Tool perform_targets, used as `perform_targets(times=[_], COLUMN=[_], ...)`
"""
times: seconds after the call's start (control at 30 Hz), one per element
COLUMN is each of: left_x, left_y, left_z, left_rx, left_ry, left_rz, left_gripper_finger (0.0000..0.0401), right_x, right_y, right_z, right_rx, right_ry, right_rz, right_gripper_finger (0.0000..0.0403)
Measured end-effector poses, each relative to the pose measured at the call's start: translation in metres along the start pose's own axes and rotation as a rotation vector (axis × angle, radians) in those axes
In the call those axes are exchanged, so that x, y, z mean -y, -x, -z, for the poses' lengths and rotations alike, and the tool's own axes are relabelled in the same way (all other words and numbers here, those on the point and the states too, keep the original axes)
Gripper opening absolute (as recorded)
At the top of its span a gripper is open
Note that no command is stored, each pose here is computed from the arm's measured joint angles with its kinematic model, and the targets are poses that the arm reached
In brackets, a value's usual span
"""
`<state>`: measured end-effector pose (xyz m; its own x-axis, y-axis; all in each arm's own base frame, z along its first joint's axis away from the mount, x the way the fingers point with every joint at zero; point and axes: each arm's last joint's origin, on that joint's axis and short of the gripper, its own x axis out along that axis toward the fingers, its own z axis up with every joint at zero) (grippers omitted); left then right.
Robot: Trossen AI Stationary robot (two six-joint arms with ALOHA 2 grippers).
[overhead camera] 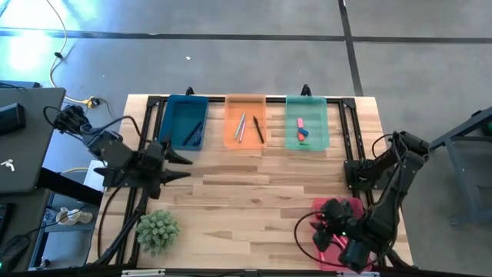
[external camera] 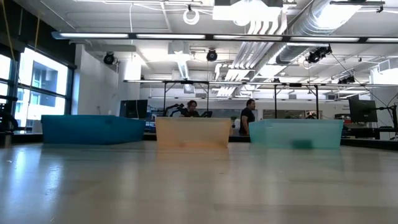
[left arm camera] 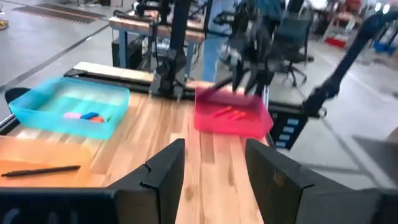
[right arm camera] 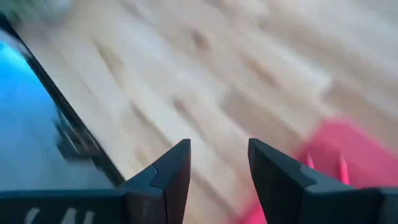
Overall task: Sort crayons/erasers/pens/pencils in bins
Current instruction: Return to Home Position
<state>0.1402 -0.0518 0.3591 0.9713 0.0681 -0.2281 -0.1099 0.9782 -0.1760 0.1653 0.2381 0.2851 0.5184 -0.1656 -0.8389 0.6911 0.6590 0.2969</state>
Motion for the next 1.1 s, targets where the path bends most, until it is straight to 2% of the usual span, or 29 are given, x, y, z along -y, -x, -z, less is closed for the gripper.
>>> perform_targets(times=[0.17,0.37,0.57,0.87,1.1], left_x=[0.006,-0.001,-0.018,-0.053,-0.067], left_y=[0.002,0.001,0.007,0.029,0.034], left_z=[0.020,0.057,0.088,0.122,0.141], left_rx=[-0.044,-0.071,-0.002,0.155,0.219], left_ry=[-0.051,-0.002,0.056,0.090,0.069], left_rz=[-0.003,-0.006,0.017,-0.093,-0.065], left_gripper_finger=[0.0156,0.0156,0.0156,0.0154,0.0118], right_x=[-0.010,-0.020,-0.026,-0.031,-0.031], right_y=[0.002,0.000,0.001,0.008,0.005], right_z=[-0.025,-0.055,-0.076,-0.103,-0.116], right_rx=[0.177,0.200,0.222,0.341,0.353], right_ry=[0.004,0.009,-0.001,-0.015,-0.052], right_rz=[-0.038,-0.020,-0.018,-0.024,-0.007], right_gripper_finger=[0.0153,0.0153,0.0153,0.0153,0.0153])
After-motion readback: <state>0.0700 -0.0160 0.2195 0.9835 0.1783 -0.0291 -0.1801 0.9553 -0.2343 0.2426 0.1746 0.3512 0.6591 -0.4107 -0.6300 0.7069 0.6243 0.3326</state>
